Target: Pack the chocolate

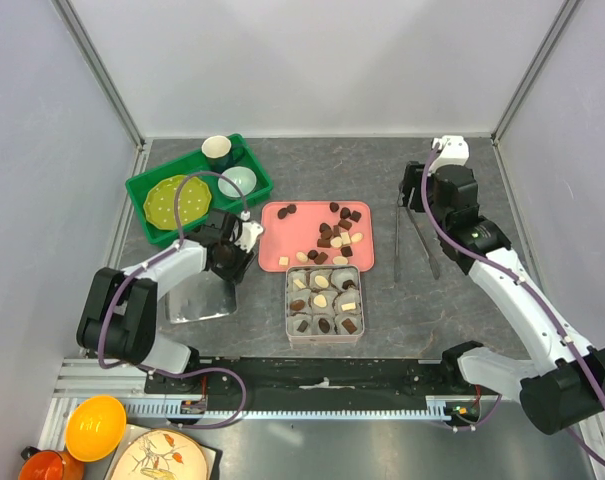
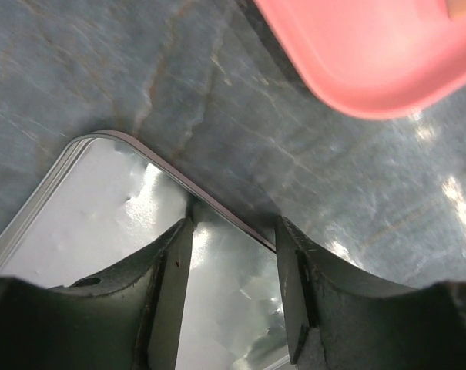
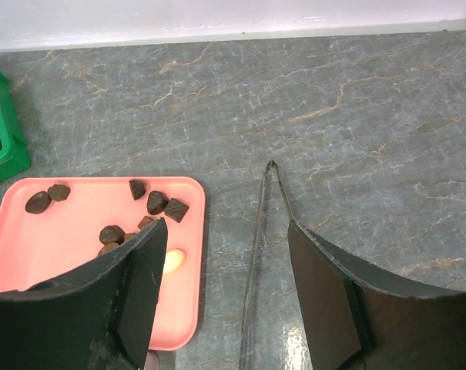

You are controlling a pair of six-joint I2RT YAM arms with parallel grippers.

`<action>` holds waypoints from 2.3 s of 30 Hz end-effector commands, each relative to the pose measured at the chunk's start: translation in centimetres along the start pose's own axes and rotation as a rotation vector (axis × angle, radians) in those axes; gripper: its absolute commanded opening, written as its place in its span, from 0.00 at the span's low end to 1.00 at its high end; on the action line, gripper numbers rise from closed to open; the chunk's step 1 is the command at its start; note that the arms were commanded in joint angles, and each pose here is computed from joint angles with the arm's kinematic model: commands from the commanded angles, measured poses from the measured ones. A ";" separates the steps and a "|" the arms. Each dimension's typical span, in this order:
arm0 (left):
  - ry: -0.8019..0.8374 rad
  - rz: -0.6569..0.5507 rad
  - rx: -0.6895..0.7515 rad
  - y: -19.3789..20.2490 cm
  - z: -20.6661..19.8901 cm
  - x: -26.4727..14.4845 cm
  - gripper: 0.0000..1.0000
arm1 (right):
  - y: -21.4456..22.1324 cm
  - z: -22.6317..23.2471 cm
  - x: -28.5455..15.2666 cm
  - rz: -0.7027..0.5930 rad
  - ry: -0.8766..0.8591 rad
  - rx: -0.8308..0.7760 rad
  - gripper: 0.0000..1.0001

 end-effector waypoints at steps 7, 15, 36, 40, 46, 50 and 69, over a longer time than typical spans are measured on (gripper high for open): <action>0.174 0.079 0.106 3.1 -3.0 -1.9 0.45 | -1.0 1.4 0.1 -0.011 -0.055 -0.023 0.72; 0.188 0.070 0.125 2.7 -3.1 -2.0 0.31 | -1.1 1.6 -0.1 -0.004 -0.057 -0.041 0.71; 0.158 0.024 0.246 1.6 -4.3 -6.8 0.08 | 1.0 6.8 -0.3 0.004 -0.388 -0.143 0.71; 0.176 0.018 0.232 1.9 -4.7 -7.1 0.27 | 2.0 7.7 -0.5 0.007 -0.452 -0.166 0.72; 0.170 0.055 0.215 2.4 -4.6 -5.3 0.55 | 3.2 7.6 -0.5 0.021 -0.443 -0.197 0.73; 0.159 0.074 0.210 2.2 -4.3 -4.0 0.52 | 3.2 7.8 -0.7 0.011 -0.446 -0.196 0.73; 0.186 0.128 0.216 3.5 -4.5 -0.6 0.26 | 2.4 8.3 -1.2 -0.012 -0.440 -0.189 0.71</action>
Point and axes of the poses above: each gripper's point midway between its finger pads, its own x axis out along the fingers, its own z axis along the line the jaws close on, y = z × x, the point moved 5 cm from there along -x, back along the fingers, and after that the axes turned 4 degrees about x, right-handed, at the moved point
